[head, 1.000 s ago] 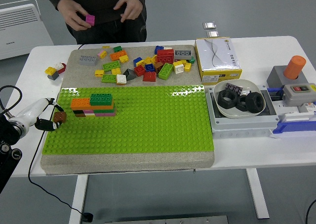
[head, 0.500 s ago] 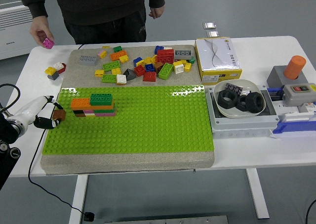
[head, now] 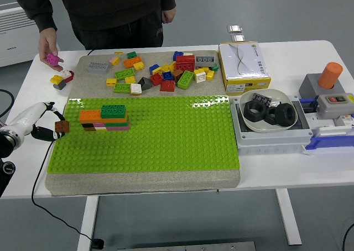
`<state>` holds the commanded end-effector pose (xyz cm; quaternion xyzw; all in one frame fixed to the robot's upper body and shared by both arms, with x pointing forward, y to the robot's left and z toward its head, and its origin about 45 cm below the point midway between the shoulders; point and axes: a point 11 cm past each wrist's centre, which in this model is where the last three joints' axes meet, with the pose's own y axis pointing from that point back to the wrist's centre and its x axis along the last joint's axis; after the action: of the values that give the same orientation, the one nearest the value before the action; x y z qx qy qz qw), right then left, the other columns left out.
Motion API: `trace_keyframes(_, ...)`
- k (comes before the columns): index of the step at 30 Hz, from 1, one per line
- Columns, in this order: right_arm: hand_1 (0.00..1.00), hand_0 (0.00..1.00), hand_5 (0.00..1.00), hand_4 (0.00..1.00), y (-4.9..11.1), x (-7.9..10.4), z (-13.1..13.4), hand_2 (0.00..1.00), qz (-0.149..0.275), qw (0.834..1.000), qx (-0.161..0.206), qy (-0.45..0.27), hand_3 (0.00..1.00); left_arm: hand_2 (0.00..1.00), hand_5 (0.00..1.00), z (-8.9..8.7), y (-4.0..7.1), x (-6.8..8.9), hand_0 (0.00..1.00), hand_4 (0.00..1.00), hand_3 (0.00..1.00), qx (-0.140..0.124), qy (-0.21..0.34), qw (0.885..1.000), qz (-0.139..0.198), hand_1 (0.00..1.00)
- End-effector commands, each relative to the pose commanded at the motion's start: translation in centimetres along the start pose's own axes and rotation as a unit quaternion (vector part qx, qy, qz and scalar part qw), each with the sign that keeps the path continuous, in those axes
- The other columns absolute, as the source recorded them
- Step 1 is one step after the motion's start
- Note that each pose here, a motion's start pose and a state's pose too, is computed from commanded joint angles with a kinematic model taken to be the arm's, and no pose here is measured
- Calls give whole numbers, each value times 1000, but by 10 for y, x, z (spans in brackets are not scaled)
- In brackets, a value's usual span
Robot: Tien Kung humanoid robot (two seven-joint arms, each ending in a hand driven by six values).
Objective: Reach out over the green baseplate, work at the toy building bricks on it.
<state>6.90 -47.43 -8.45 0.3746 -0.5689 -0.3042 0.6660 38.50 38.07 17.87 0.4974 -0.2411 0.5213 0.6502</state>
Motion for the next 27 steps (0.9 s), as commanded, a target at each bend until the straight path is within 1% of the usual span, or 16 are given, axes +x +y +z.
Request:
trace_keyframes(5, 651, 678, 998, 898, 0, 0, 1, 639, 0, 1000, -1, 0, 735, 953, 2, 0, 0, 2, 954, 820, 450, 1, -2, 1000, 0, 969)
trace_keyframes(9, 651, 677, 998, 898, 0, 0, 1, 639, 0, 1000, -2, 0, 735, 950, 2, 8, 4, 9, 953, 808, 452, -10, -5, 1000, 4, 967)
trace_keyframes(13, 651, 677, 998, 898, 0, 1, 2, 639, 1, 1000, -2, -1, 735, 950, 2, 26, 9, 20, 953, 808, 452, -35, -10, 999, 2, 967)
trace_keyframes(16, 651, 678, 998, 899, 0, 1, 2, 638, 2, 1000, -2, -2, 734, 945, 2, 46, 14, 29, 951, 801, 455, -64, -10, 998, -2, 966)
trace_keyframes(18, 651, 678, 998, 899, 0, 2, 2, 638, 3, 1000, -3, -2, 734, 945, 2, 57, 16, 32, 951, 801, 455, -79, -11, 997, -11, 966)
trace_keyframes(20, 651, 678, 998, 899, -1, 4, 1, 638, 4, 1000, -3, -3, 734, 945, 2, 64, 15, 34, 951, 801, 455, -89, -13, 996, -25, 966)
trace_keyframes(22, 651, 679, 998, 899, -1, 5, 0, 634, 5, 1000, -2, -4, 734, 940, 2, 68, 12, 35, 949, 802, 453, -94, -12, 995, -40, 965)
trace_keyframes(27, 651, 678, 998, 900, -1, 10, -2, 629, 9, 1000, 0, -5, 735, 937, 2, 72, 0, 33, 946, 803, 453, -92, 0, 993, -73, 961)
